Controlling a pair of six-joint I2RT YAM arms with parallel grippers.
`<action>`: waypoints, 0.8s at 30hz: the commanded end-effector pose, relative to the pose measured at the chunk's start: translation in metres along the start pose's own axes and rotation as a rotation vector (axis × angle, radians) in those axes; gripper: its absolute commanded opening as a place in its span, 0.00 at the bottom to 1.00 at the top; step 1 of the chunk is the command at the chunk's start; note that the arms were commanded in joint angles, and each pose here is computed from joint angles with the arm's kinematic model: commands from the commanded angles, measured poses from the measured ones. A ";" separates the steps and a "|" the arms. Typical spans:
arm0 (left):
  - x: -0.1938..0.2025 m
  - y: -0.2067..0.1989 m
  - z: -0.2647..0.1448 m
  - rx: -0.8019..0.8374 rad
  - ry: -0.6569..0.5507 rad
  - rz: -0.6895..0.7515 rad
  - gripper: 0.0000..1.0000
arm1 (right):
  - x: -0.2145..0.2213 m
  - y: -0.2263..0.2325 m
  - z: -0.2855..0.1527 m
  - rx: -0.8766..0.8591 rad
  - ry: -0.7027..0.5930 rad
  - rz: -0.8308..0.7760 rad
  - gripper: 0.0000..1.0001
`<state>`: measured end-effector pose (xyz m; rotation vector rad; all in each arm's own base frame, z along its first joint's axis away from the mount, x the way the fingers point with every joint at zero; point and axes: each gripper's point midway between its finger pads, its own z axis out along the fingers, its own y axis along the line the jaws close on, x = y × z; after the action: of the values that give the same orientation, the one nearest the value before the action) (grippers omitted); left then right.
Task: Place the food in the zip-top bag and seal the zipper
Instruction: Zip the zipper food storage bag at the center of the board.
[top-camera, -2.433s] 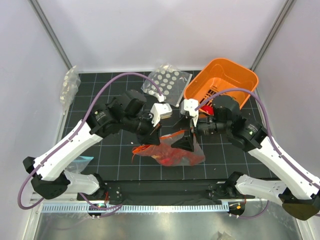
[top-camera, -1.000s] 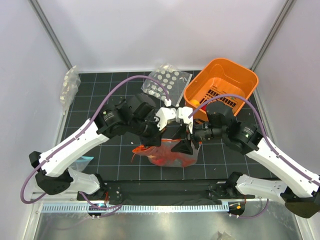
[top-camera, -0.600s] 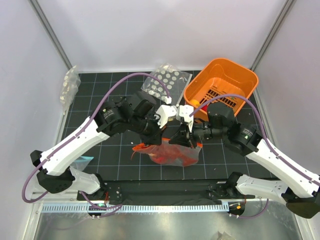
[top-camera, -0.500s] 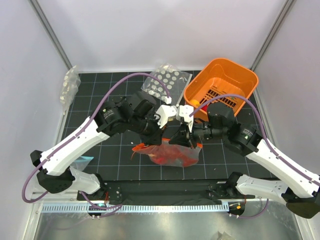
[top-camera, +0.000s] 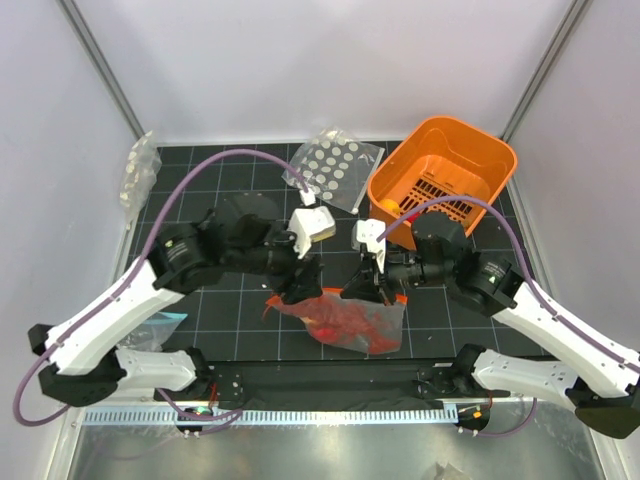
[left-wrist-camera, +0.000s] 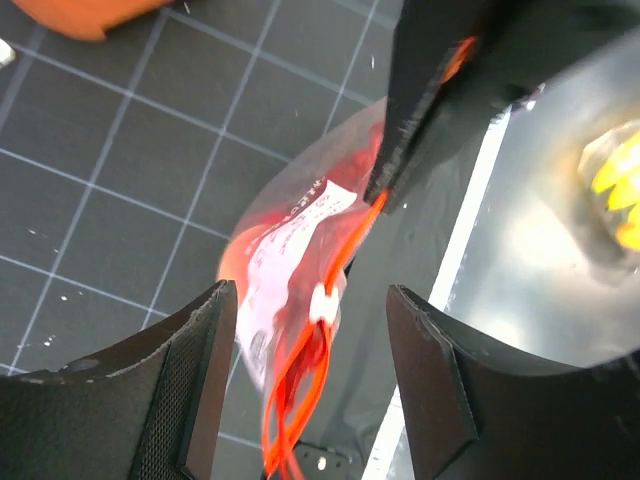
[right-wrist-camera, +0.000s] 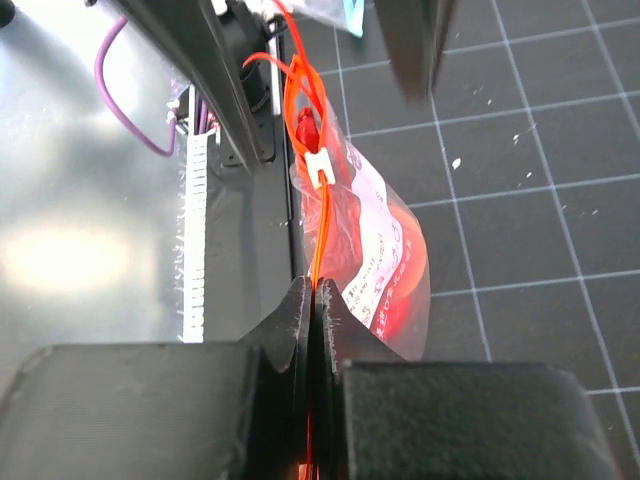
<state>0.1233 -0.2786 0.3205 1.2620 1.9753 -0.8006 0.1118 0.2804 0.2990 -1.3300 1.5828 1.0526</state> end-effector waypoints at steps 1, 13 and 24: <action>-0.020 0.002 -0.010 -0.037 -0.136 0.005 0.65 | -0.012 0.009 -0.006 -0.021 -0.049 -0.010 0.01; 0.008 -0.004 -0.005 0.008 -0.053 0.003 0.71 | -0.020 0.016 -0.014 -0.029 -0.076 -0.018 0.01; 0.015 -0.017 0.006 0.098 -0.028 -0.006 0.64 | -0.025 0.018 -0.020 -0.021 -0.096 -0.022 0.01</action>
<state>0.1114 -0.2722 0.3038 1.2582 1.9855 -0.8510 0.1005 0.2706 0.3004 -1.3177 1.6019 1.0783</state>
